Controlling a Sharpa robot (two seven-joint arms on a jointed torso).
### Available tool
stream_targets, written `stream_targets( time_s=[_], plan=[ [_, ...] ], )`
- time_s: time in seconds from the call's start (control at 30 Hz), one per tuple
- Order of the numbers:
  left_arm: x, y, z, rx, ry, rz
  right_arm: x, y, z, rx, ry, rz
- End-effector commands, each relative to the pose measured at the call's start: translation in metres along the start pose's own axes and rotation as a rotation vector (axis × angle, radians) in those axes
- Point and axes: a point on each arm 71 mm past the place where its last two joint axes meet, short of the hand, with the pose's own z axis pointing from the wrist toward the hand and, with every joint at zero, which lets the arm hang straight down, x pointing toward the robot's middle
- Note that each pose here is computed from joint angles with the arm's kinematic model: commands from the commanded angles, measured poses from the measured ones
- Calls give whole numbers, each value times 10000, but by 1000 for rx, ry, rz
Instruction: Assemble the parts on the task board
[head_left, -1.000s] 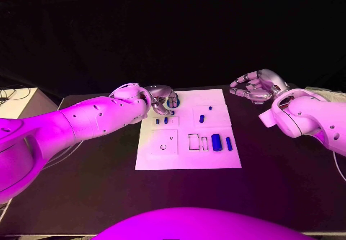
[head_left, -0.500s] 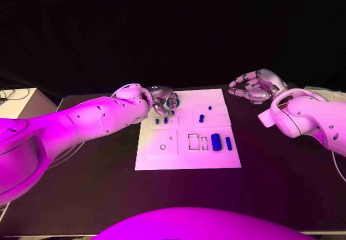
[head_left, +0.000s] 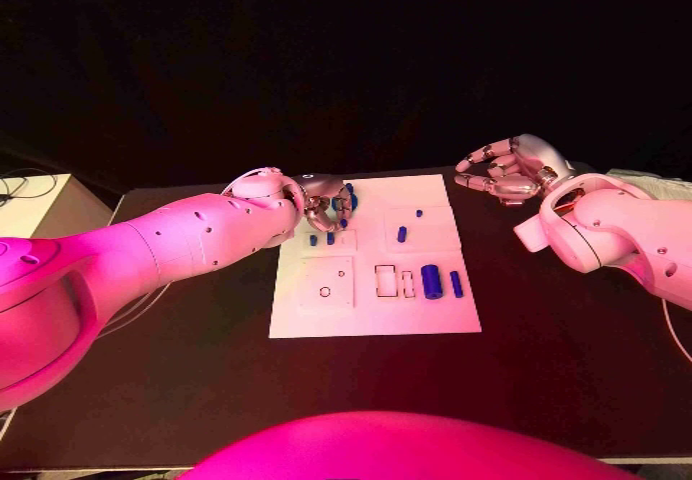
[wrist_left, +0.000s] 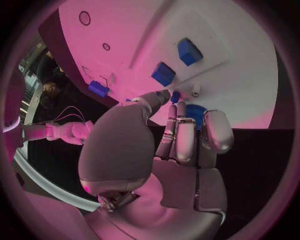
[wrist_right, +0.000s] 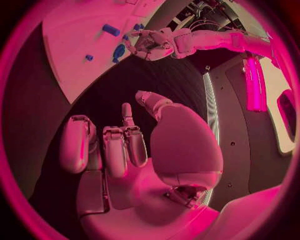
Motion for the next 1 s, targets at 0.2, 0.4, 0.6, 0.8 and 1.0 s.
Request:
stream_targets(
  time_s=[0.2,0.4,0.6,0.8,1.0],
  plan=[
    [22,12,6,-7,18,4,-5,19,1,-10,2,0],
    [22,21,13,-13,15,3,-4,23,1,-11,2,0],
    [24,18,23,-13,14,-2,2,34,1,-13,4,1],
    [35,1,32,-9,17,-9,6,49,1,-16,7,1],
    [43,-1,36,-10,22,-13,3,58,2,-17,8,1]
  ],
)
